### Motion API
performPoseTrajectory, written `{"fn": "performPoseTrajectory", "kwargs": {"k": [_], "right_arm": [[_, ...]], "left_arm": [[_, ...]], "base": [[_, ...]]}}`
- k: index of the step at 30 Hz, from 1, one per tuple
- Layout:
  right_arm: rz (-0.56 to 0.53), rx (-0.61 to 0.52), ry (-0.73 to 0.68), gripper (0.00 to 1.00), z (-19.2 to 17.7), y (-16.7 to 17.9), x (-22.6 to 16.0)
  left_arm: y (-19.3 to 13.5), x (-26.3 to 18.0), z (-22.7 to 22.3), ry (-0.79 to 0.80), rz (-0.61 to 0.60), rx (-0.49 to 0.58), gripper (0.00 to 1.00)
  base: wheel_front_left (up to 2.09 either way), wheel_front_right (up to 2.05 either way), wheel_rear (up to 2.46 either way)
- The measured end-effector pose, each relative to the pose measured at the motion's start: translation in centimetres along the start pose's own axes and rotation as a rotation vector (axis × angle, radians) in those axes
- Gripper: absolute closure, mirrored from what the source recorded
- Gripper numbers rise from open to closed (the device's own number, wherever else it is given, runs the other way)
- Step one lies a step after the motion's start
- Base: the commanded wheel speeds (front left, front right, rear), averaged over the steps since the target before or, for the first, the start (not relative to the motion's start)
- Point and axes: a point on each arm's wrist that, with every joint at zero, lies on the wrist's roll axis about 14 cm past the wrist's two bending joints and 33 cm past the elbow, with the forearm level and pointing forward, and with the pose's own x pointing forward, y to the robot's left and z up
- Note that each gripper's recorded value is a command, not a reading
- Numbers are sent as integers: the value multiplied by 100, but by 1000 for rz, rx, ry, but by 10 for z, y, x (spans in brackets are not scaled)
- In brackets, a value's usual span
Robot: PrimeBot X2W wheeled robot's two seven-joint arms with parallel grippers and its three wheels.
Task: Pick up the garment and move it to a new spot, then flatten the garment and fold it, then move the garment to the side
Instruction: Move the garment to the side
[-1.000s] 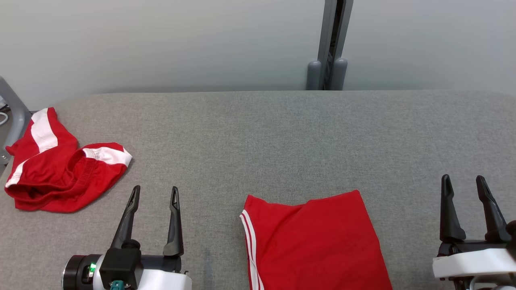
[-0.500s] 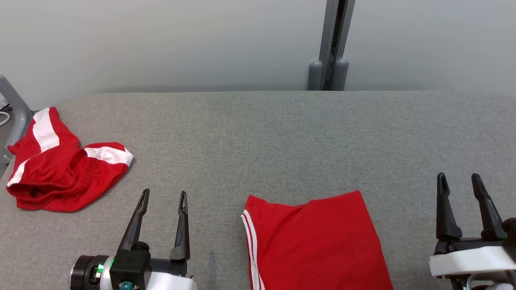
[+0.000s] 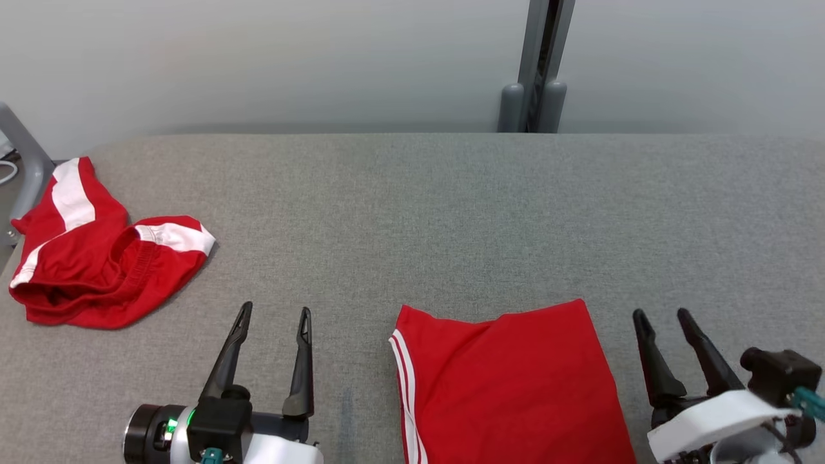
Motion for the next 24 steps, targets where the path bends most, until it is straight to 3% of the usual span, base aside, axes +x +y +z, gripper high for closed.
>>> {"fn": "performPoseTrajectory", "kwargs": {"k": [1, 11, 22, 23, 24], "right_arm": [[0, 0, 0, 0, 0, 0, 0], [103, 101, 480, 0, -79, -3, 0], [216, 169, 691, 0, -115, 29, 4], [226, 169, 698, 55, -116, 33, 4], [238, 166, 702, 87, -117, 36, 5]], "left_arm": [[0, 0, 0, 0, 0, 0, 0], [-1, 12, -24, 67, -9, 2, 0], [10, 12, -29, 87, 22, 13, 0], [10, 12, -29, 88, 23, 13, 0], [11, 11, -29, 89, 24, 13, 0]], "base": [[0, 0, 0], [0, 0, 0], [0, 0, 0], [0, 0, 0], [0, 0, 0]]}}
